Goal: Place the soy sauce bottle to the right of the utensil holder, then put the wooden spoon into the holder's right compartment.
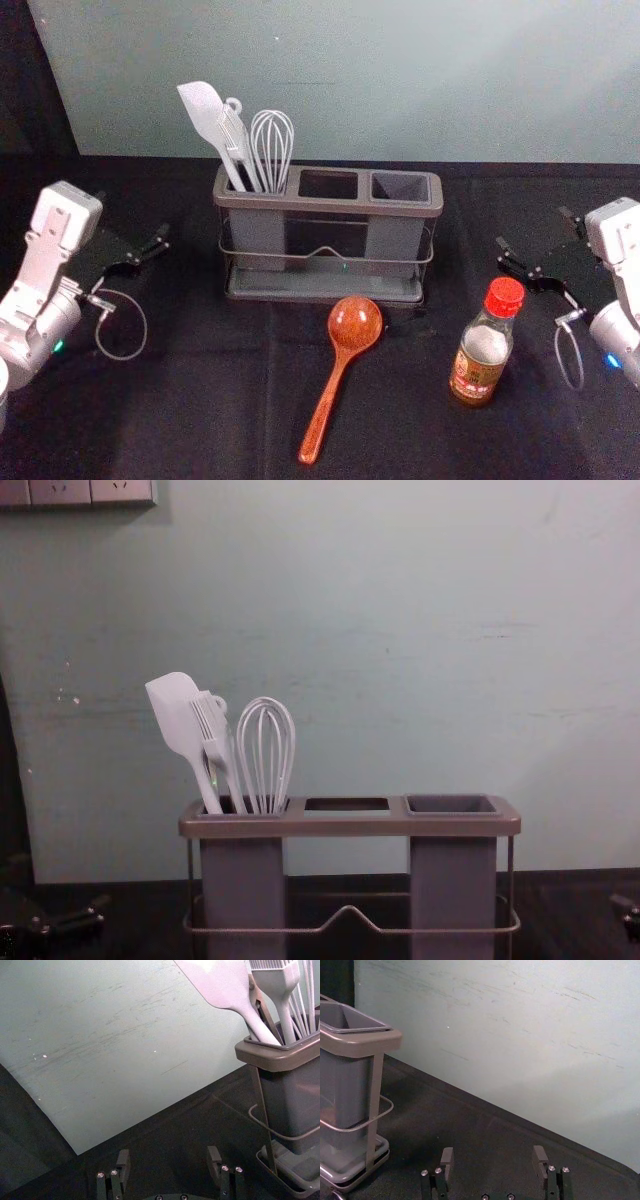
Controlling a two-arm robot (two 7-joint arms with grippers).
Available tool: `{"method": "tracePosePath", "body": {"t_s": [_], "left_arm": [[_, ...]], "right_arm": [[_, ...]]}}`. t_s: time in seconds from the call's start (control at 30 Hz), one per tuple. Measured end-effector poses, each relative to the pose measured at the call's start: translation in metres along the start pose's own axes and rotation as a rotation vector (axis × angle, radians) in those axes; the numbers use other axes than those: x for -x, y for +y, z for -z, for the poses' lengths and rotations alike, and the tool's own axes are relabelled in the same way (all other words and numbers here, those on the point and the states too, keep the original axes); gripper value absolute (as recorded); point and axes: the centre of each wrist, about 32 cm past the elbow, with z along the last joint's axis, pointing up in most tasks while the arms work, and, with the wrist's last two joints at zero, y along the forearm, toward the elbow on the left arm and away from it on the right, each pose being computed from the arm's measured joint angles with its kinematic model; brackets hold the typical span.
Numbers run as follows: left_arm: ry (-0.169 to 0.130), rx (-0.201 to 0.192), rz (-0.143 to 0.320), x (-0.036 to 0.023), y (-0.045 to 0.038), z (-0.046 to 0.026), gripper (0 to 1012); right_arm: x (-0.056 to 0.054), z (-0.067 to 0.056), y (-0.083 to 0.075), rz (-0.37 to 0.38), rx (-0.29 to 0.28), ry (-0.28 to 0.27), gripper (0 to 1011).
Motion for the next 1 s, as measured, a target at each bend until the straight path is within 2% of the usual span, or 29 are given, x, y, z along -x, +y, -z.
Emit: {"method": "tracePosePath", "body": {"t_s": [1.0], "left_arm": [[0.0,0.0,0.0,0.0,0.0,0.0,1005]], "right_arm": [[0.0,0.0,0.0,0.0,0.0,0.0,1004]]}}
